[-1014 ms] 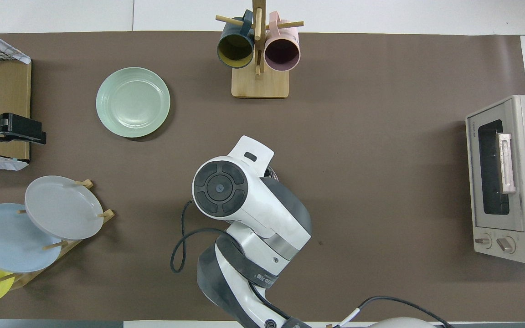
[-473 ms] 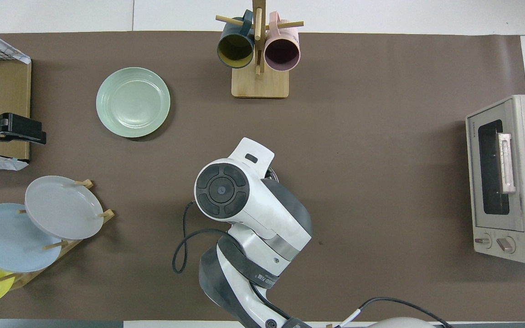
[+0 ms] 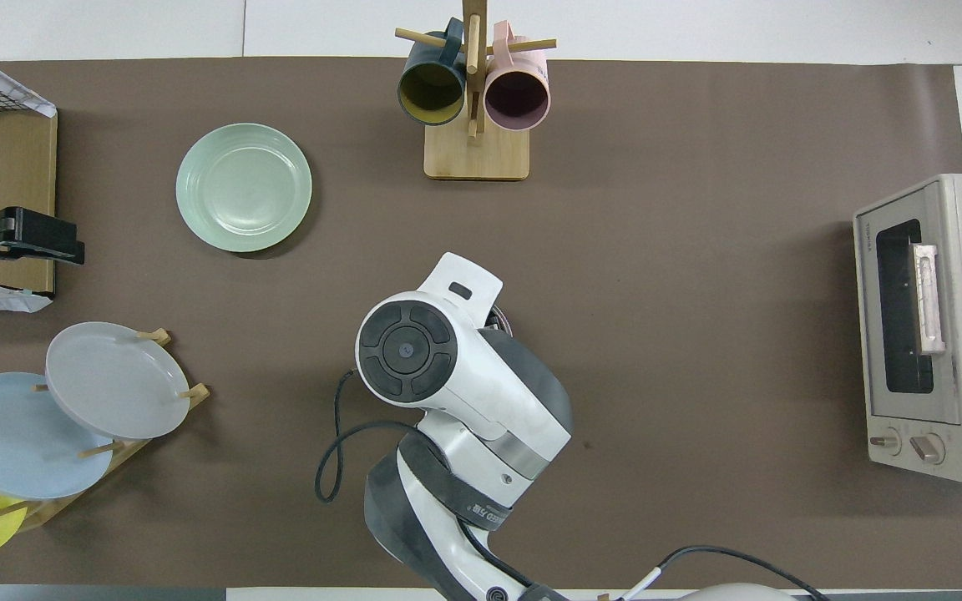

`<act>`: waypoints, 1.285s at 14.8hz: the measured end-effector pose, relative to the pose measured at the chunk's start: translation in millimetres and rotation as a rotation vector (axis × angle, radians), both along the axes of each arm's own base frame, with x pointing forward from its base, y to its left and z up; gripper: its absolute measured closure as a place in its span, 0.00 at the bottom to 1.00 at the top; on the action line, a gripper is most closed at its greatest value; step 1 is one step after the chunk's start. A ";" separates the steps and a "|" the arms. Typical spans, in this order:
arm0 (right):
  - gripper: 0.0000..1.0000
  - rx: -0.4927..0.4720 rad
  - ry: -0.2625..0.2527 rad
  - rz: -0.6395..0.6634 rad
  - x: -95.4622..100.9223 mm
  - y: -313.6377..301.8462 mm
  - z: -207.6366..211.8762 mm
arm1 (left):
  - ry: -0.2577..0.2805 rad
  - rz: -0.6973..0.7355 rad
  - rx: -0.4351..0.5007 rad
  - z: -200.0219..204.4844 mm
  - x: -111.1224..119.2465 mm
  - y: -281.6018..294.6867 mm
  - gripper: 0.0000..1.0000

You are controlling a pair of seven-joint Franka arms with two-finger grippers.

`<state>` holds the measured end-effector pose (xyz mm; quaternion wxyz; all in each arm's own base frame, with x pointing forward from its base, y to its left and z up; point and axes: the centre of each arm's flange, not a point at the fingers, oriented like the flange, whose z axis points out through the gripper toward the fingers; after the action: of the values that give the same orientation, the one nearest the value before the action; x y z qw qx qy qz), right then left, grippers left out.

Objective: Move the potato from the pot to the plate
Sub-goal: 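Grasp the glass lid knob with the right gripper, then lift the glass lid off and carry it beside the toaster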

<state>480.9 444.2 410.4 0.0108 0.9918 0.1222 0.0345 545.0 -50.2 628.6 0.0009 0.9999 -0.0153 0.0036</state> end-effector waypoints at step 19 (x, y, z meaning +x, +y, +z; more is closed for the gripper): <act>0.34 -0.065 0.093 0.109 123.2 -372.0 -34.3 | 0.000 0.000 0.000 0.0 0.0 0.0 0.00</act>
<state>604.0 72.2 376.1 0.0353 0.9834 0.1774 -0.0151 545.0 -50.2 628.6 0.0009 0.9999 -0.0153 0.0036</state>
